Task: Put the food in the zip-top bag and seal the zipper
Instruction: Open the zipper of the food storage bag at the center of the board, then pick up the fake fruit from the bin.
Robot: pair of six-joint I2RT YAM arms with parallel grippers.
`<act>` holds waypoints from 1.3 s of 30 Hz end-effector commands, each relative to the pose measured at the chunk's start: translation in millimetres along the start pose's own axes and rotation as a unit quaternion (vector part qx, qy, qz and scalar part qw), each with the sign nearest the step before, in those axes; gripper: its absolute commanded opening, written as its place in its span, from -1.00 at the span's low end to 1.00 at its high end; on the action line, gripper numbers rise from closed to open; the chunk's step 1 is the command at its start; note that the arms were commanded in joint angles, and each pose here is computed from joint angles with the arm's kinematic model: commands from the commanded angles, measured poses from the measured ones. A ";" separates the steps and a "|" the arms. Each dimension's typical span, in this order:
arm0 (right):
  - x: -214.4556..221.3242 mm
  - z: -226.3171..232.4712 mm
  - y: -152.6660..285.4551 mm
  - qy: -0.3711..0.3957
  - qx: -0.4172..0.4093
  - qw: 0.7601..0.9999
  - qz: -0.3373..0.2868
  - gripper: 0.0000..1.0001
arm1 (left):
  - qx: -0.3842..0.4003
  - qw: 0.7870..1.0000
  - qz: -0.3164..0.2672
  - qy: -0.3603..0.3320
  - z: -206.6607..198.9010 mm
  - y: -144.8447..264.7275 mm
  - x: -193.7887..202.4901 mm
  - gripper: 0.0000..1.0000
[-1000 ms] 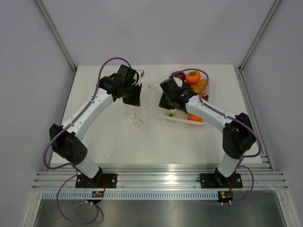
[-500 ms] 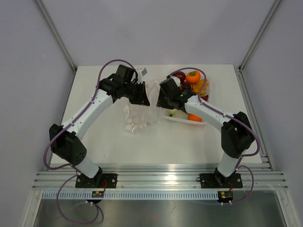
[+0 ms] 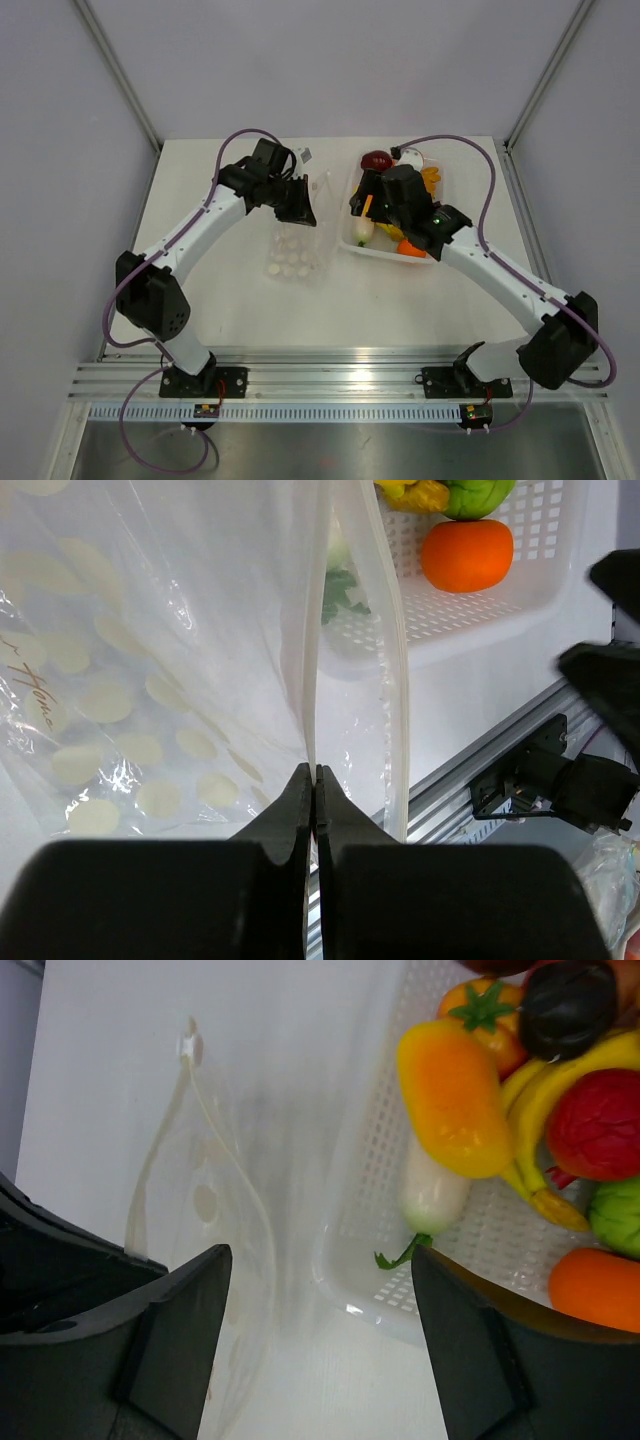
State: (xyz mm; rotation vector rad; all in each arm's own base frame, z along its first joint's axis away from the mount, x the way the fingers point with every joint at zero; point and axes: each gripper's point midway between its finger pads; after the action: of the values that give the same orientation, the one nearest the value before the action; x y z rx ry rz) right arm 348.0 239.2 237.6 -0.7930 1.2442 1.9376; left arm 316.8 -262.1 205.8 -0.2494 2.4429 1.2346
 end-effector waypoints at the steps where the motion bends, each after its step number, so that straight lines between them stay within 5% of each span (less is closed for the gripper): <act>1: -26.0 -36.5 -0.4 -0.010 0.047 0.997 -0.063 0.58 | 0.000 1.000 -0.027 -0.006 -3.0 2.7 -15.4 -1.00; 7: -24.0 -59.0 -27.6 0.065 0.110 0.991 -0.045 0.66 | -0.008 1.000 -0.025 -0.006 0.5 0.4 -15.7 -1.00; 11: -14.7 -66.2 -59.0 0.133 0.114 0.984 0.021 0.75 | -0.010 1.000 -0.022 -0.008 1.7 0.0 -14.7 -1.00; 15: -22.1 -63.8 -80.4 0.166 0.094 0.981 0.040 0.99 | -0.008 1.000 -0.015 -0.007 2.0 -0.8 -10.8 -1.00; 28: 23.2 -81.9 -133.7 0.240 0.084 0.957 0.135 0.95 | -0.006 1.000 -0.012 -0.013 1.8 -0.9 -8.5 -1.00; 39: 23.3 -75.6 -131.3 0.227 0.069 0.963 0.130 0.38 | -0.008 1.000 -0.007 -0.012 4.2 -2.7 -6.3 -1.00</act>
State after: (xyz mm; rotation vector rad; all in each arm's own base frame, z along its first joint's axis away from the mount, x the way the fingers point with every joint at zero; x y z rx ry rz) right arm 441.2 207.9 89.7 -1.0328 1.9278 1.9216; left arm 318.4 -258.4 200.1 -0.2477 2.4246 1.2698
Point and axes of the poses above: each gripper's point midway between its finger pads, its own y axis back along the fingers, its own z axis along the line the jaws close on, x = y × z, and after that the axes turned 3 degrees about y, right-handed
